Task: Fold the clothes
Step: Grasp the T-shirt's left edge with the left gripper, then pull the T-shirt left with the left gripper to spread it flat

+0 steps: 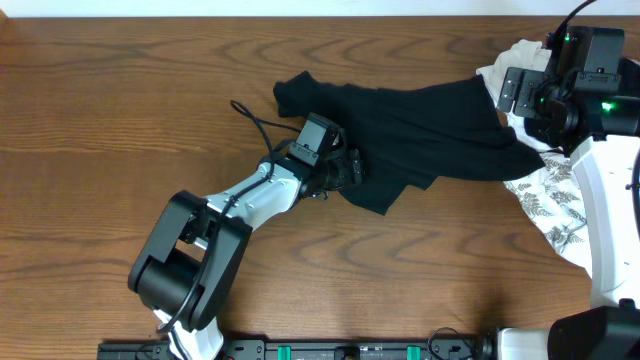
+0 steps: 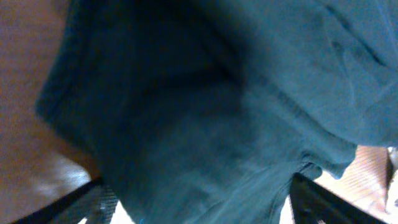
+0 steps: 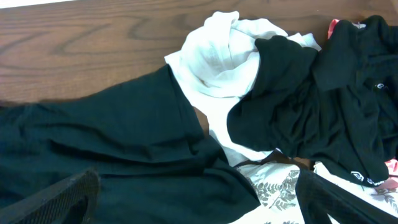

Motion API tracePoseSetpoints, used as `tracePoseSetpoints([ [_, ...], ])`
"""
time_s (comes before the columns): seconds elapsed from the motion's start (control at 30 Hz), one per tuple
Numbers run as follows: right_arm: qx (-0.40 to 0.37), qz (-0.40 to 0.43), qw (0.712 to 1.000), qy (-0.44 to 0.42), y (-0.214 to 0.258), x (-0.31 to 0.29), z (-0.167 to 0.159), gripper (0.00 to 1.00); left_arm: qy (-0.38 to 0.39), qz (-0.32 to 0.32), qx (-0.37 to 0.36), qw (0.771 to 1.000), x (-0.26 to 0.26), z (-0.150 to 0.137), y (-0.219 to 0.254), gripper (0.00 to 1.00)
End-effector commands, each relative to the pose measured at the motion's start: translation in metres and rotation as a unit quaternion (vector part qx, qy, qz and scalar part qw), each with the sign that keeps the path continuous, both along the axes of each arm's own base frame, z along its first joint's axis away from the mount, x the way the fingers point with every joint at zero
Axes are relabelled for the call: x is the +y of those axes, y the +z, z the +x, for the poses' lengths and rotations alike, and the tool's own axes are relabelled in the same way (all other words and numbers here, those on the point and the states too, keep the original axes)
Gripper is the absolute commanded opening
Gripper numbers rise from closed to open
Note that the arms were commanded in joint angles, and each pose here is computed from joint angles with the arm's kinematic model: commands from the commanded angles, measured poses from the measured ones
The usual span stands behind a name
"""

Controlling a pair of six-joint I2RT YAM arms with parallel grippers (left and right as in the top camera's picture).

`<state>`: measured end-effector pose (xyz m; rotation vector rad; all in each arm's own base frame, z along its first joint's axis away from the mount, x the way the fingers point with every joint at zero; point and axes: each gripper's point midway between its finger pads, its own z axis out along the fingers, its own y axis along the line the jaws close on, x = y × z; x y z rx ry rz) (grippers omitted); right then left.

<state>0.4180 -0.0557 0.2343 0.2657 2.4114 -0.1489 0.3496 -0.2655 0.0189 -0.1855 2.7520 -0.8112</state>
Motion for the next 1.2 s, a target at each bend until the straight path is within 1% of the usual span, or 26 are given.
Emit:
tracePoseSetpoints([
  [0.0,-0.008,0.004,1.0,-0.006,0.007,-0.003,-0.003,0.98,0.004,0.025,0.028,0.999,0.005,-0.009,-0.027,0.76],
  [0.23,-0.004,0.004,1.0,-0.006,0.006,-0.002,-0.005,0.96,0.003,0.027,0.031,0.999,0.006,-0.01,-0.028,0.49],
  [0.3,-0.004,0.004,1.0,-0.006,0.006,-0.002,-0.005,0.96,0.003,0.028,0.033,0.999,0.007,-0.011,-0.029,0.37],
  [0.43,-0.002,0.004,1.0,-0.006,0.005,-0.002,-0.005,0.96,0.004,0.029,0.034,0.999,0.007,-0.011,-0.029,0.21],
  [0.47,-0.002,0.004,1.0,-0.006,0.005,-0.002,-0.005,0.96,0.004,0.029,0.034,0.999,0.007,-0.011,-0.029,0.19],
  [0.5,-0.002,0.004,1.0,-0.006,0.005,-0.002,-0.005,0.96,0.004,0.029,0.034,0.999,0.007,-0.011,-0.029,0.11],
  [0.53,-0.001,0.004,1.0,-0.006,0.005,-0.002,-0.006,0.96,0.005,0.032,0.032,0.999,0.008,-0.011,-0.029,0.06],
  [0.67,0.001,0.004,1.0,-0.006,0.004,-0.002,-0.006,0.95,0.0,0.039,0.026,0.999,0.011,-0.01,-0.027,0.06],
  [0.77,0.003,0.005,1.0,-0.006,0.004,-0.002,-0.007,0.92,0.014,0.062,0.025,0.998,0.025,-0.009,-0.024,0.06],
  [0.97,0.003,0.005,1.0,-0.006,0.004,-0.002,-0.007,0.91,0.069,0.141,0.026,0.987,0.086,-0.009,0.0,0.06],
  [1.07,0.003,0.005,1.0,-0.006,0.004,-0.002,-0.007,0.91,0.102,0.163,0.023,0.981,0.115,-0.009,0.019,0.06],
  [1.17,0.003,0.005,1.0,-0.006,0.004,-0.002,-0.007,0.91,0.126,0.169,0.017,0.977,0.138,-0.008,0.037,0.06],
])
